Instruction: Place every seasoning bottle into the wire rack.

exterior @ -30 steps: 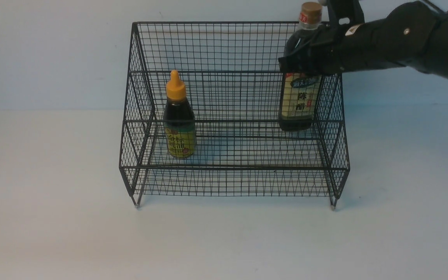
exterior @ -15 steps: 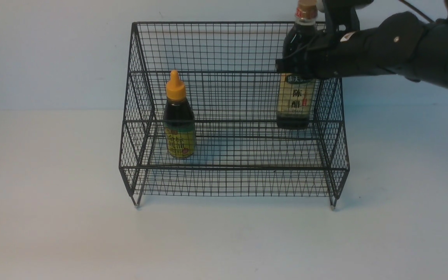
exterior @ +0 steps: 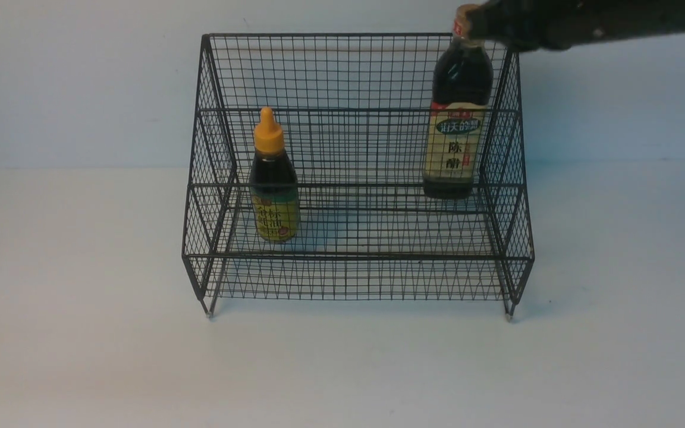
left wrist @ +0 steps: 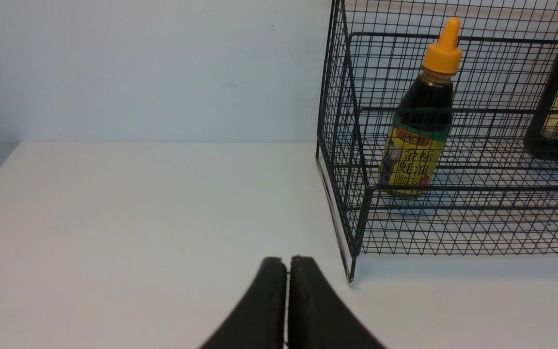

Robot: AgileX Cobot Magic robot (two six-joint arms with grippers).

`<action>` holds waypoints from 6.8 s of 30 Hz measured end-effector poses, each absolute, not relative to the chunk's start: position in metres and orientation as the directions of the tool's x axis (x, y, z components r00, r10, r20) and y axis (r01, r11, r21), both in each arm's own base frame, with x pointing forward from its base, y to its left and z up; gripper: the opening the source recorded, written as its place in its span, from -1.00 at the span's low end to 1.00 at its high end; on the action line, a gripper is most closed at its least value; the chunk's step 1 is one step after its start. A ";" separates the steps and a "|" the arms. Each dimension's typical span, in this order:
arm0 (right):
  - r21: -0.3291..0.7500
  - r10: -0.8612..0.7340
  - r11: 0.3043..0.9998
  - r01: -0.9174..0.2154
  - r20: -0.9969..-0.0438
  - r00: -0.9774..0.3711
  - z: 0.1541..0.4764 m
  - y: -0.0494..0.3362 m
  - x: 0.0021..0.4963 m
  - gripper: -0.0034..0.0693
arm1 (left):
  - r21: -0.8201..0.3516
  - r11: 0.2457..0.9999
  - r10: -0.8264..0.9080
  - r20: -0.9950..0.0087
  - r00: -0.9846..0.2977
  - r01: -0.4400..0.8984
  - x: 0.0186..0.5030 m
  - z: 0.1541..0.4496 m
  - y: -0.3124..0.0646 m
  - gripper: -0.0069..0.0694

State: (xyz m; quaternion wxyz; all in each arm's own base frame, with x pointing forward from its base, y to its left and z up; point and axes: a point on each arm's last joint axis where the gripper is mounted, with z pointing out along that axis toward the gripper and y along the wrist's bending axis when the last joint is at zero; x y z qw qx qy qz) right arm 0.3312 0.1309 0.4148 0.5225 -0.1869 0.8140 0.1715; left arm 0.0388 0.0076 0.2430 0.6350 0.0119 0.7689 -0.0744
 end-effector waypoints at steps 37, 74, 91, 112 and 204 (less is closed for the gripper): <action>0.112 0.160 0.953 -0.282 -0.975 0.152 0.426 -0.003 0.007 -0.93 | -0.099 0.989 -0.076 -0.978 -0.193 0.113 0.039 0.243 0.008 -0.83; -0.137 -0.126 0.990 0.036 -0.967 -0.221 0.180 -0.003 0.054 -0.93 | -0.099 0.989 -0.076 -0.978 -0.195 0.112 0.039 0.243 0.008 -0.83; -0.112 -0.107 0.994 0.008 -0.970 -0.220 0.180 -0.001 0.054 -0.93 | -0.099 0.989 -0.076 -0.978 -0.194 0.112 0.039 0.243 0.008 -0.83; -0.111 -0.107 0.994 0.008 -0.970 -0.219 0.180 -0.001 0.054 -0.93 | -0.091 0.989 -0.068 -0.979 -0.193 0.114 0.039 0.243 0.008 -0.83; -0.124 -0.119 0.992 0.005 -0.968 -0.220 0.180 -0.001 0.054 -0.93 | 0.085 0.996 0.092 -0.951 -0.296 0.036 0.052 0.171 -0.001 -0.83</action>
